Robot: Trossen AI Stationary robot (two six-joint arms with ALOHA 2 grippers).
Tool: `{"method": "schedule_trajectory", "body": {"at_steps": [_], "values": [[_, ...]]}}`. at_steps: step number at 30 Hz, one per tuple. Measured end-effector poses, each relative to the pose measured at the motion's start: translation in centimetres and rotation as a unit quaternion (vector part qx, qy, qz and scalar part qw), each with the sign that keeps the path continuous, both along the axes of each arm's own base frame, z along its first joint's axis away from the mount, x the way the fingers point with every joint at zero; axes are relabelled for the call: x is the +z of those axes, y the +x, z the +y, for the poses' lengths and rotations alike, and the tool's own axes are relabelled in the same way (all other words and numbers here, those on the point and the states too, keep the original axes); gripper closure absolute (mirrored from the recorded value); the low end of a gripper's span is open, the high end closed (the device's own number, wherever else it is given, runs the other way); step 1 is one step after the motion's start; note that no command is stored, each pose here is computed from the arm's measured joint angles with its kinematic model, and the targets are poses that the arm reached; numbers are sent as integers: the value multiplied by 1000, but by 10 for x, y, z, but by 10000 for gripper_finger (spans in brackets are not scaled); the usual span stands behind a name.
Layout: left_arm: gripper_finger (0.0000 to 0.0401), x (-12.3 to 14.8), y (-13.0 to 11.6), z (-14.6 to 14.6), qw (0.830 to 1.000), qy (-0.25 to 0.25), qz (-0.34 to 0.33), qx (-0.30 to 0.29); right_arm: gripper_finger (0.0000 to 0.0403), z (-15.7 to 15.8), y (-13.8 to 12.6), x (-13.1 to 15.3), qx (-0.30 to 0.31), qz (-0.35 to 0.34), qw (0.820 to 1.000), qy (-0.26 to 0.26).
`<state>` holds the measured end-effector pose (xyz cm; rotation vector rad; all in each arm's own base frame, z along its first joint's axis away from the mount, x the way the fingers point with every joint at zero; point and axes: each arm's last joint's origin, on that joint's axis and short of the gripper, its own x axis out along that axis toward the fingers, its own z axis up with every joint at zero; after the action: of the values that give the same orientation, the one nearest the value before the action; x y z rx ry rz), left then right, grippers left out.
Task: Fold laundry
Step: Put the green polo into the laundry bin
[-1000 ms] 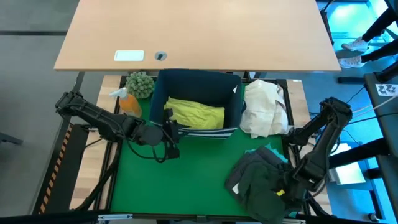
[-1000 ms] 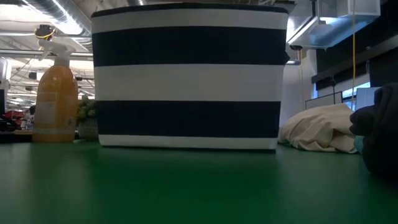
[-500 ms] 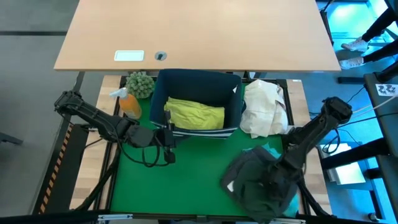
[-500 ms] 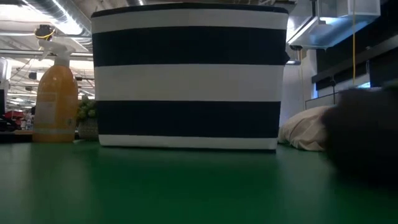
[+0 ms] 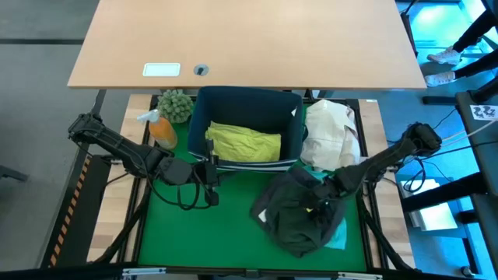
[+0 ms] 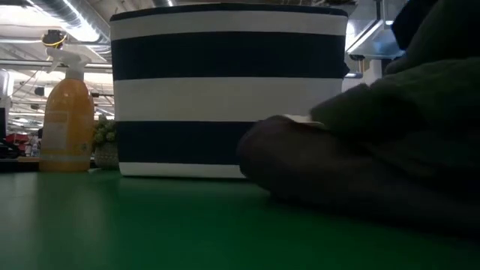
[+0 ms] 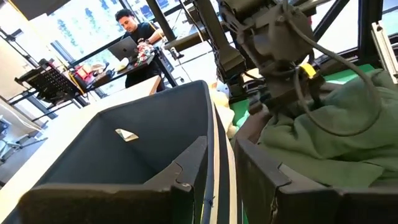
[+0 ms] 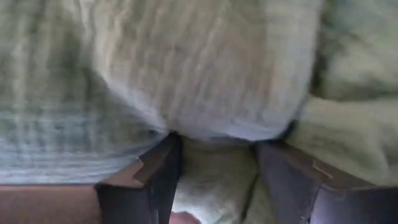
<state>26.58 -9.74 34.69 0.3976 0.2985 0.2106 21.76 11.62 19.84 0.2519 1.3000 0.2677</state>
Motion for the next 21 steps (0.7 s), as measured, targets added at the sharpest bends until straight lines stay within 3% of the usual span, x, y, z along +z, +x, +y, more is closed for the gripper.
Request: {"method": "schedule_trajectory", "body": {"at_steps": [6,11,17,21], "values": [[324,-1,0,-2,999,-8,6,-30,194,4,-2,47,11,39,998,-46],[324,-1,0,-2,999,-15,7,-32,194,24,-11,83,43,-25,992,-114],[324,-8,-2,-1,998,-45,35,-17,194,60,-34,77,105,-76,983,-127],[324,-13,-4,0,996,-72,49,-3,194,75,-49,67,105,-107,978,-148]]}}
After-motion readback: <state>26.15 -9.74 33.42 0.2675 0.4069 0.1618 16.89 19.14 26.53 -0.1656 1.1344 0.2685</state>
